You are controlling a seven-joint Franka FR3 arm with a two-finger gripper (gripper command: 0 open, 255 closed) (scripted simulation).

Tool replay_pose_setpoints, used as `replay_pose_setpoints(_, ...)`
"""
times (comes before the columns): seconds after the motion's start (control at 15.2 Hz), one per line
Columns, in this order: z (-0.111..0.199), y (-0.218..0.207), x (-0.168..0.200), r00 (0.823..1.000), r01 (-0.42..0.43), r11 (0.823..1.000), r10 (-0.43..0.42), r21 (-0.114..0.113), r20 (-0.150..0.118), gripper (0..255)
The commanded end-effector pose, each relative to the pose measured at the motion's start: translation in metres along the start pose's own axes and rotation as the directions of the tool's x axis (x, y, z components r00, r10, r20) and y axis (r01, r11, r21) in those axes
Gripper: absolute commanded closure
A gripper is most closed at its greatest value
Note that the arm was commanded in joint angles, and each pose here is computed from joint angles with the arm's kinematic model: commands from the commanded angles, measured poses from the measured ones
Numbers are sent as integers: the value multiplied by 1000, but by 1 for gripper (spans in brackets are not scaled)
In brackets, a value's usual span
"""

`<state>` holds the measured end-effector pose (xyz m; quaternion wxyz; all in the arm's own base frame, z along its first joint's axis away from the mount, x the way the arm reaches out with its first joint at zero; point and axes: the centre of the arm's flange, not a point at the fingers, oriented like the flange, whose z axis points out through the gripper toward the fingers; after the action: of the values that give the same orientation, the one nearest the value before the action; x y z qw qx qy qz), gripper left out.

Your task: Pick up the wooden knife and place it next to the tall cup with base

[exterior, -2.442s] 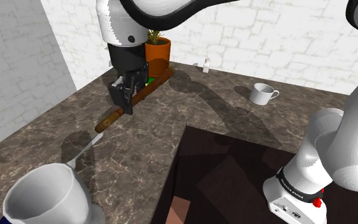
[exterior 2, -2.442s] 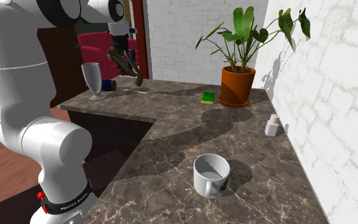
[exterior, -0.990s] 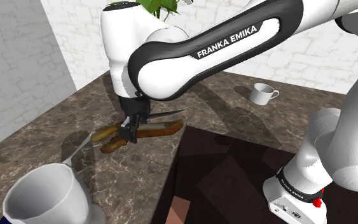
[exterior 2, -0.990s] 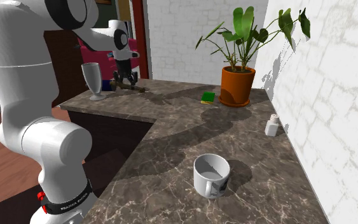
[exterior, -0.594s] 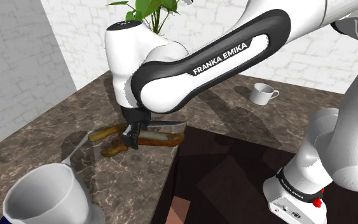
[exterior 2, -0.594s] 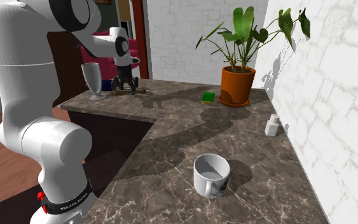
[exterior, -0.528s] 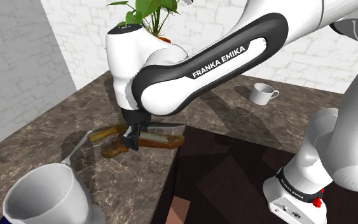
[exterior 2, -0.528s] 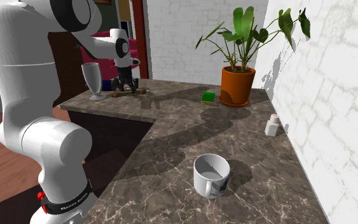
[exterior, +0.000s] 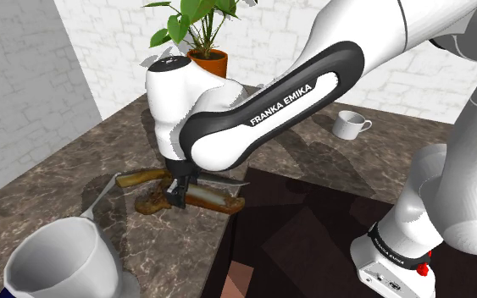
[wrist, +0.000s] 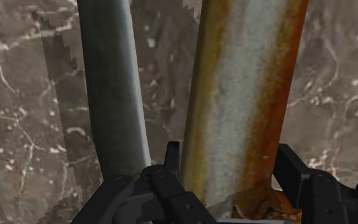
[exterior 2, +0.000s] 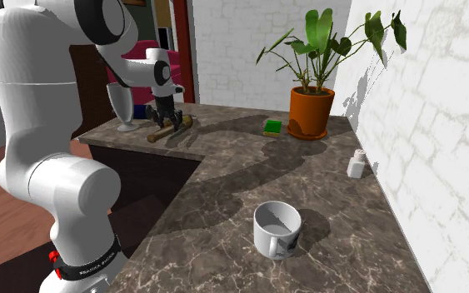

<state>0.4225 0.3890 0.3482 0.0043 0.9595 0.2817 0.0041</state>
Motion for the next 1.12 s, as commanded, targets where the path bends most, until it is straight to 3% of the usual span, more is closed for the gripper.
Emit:
replay_pose_setpoints(0.0, 1, 0, 0, 1000, 0, 1000, 0, 0, -1, 255)
replay_pose_setpoints(0.26, 1, 0, 0, 1000, 0, 1000, 0, 0, -1, 255)
replay_pose_setpoints(0.33, 1, 0, 0, 1000, 0, 1000, 0, 0, -1, 0)
replay_pose_setpoints(0.66, 1, 0, 0, 1000, 0, 1000, 0, 0, -1, 0)
replay_pose_setpoints(0.92, -49, 0, 0, 1000, 0, 1000, 0, 0, -1, 0)
replay_pose_setpoints(1.06, -49, 0, 0, 1000, 0, 1000, 0, 0, -1, 0)
